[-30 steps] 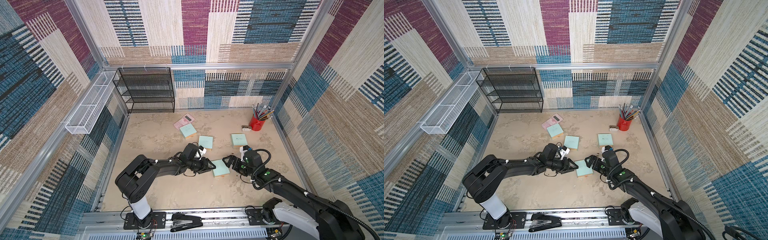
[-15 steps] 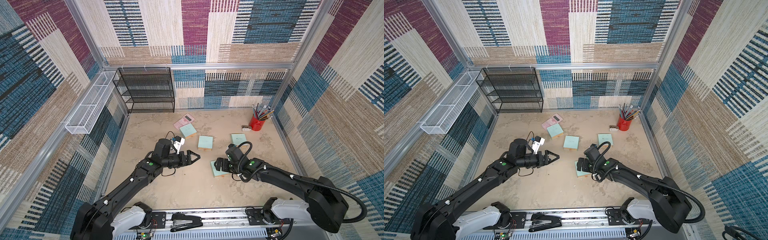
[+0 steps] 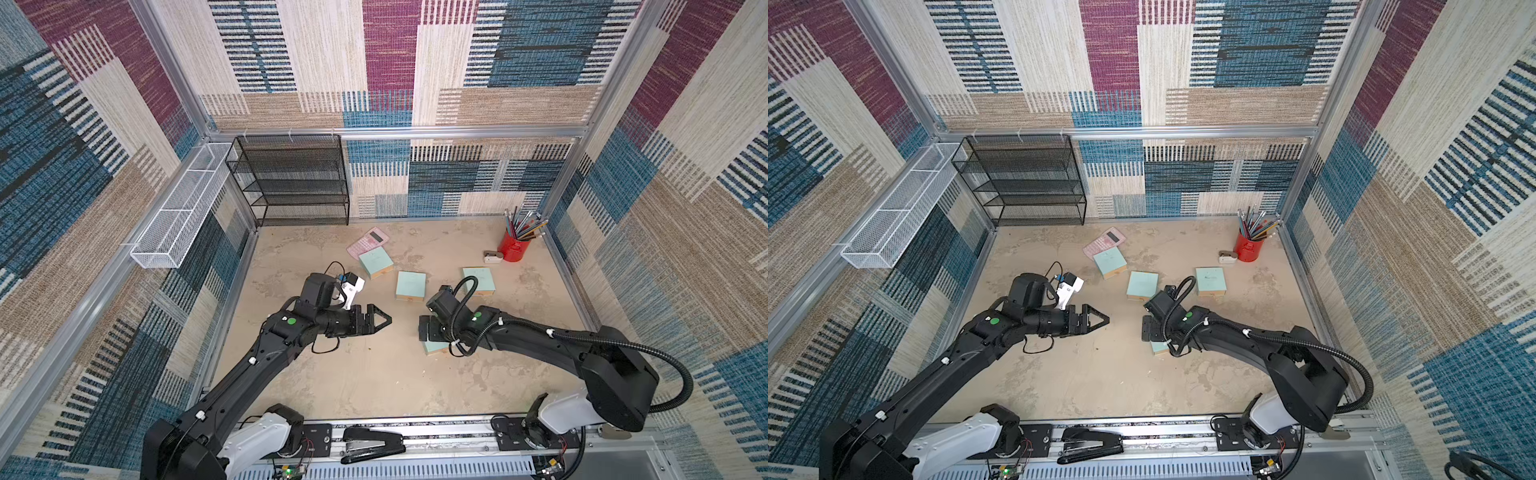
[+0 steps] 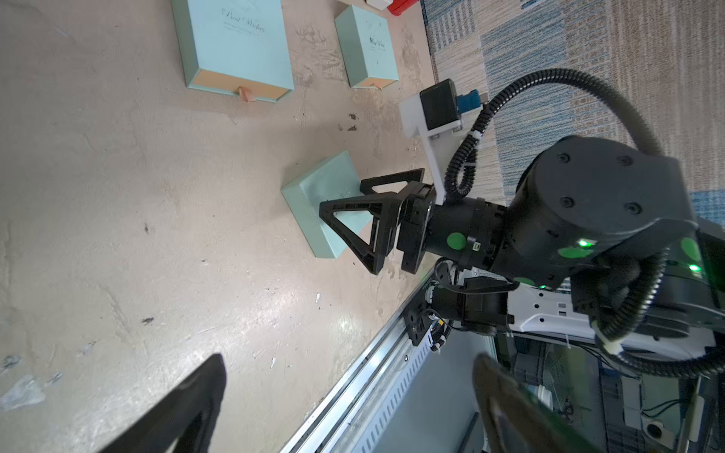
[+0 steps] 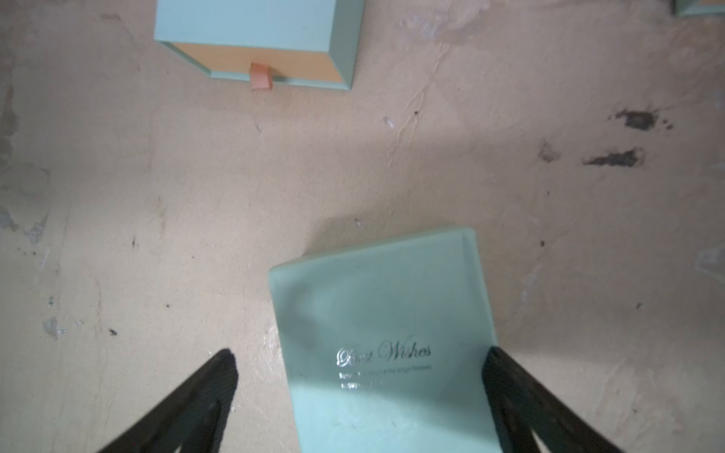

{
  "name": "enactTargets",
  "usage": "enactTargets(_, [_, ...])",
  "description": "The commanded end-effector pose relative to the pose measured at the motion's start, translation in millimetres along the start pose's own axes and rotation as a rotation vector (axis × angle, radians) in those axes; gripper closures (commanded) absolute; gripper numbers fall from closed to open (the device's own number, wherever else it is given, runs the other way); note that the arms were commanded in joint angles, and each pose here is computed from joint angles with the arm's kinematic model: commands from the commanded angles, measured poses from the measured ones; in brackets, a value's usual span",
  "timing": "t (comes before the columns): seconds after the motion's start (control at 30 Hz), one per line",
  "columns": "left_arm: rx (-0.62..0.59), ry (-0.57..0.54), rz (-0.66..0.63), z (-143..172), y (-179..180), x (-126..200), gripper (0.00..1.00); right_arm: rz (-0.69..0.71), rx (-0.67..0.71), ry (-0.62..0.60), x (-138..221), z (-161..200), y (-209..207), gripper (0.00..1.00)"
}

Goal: Take out the earrings from the drawer-style jewelry box
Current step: Pick up the jewelry box from the center of the board.

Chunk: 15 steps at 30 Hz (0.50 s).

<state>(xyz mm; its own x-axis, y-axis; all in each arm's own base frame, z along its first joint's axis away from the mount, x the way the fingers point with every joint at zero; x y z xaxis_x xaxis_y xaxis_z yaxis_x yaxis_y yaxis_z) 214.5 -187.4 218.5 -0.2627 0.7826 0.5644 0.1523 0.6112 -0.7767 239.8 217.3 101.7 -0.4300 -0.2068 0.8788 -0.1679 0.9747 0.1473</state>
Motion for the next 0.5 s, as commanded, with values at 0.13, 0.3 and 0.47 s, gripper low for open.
enactTargets(0.13, [-0.025,0.009,0.045,1,-3,0,0.02,0.084,0.082,-0.006,11,2,-14,0.01])
enactTargets(0.3, [-0.014,0.015,0.056,1,-3,-2,0.02,0.015,0.159,0.008,7,4,-4,0.01])
enactTargets(0.47, [-0.014,0.014,0.058,1,-2,-2,0.02,0.000,0.192,0.009,3,4,-1,0.01])
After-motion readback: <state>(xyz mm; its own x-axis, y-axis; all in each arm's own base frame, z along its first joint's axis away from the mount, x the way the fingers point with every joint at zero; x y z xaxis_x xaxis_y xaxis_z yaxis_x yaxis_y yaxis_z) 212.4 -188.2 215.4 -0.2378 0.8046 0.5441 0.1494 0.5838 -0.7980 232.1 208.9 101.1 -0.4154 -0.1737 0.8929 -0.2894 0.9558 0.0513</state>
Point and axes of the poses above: each gripper's point midway between its finger pads, its own x axis back along the fingers, its own y axis along the line the jaws close on, z = x × y, the point moved 4 cm from there along x, back along the fingers, and after that the axes turned 8 degrees about x, right-handed, at the moved point
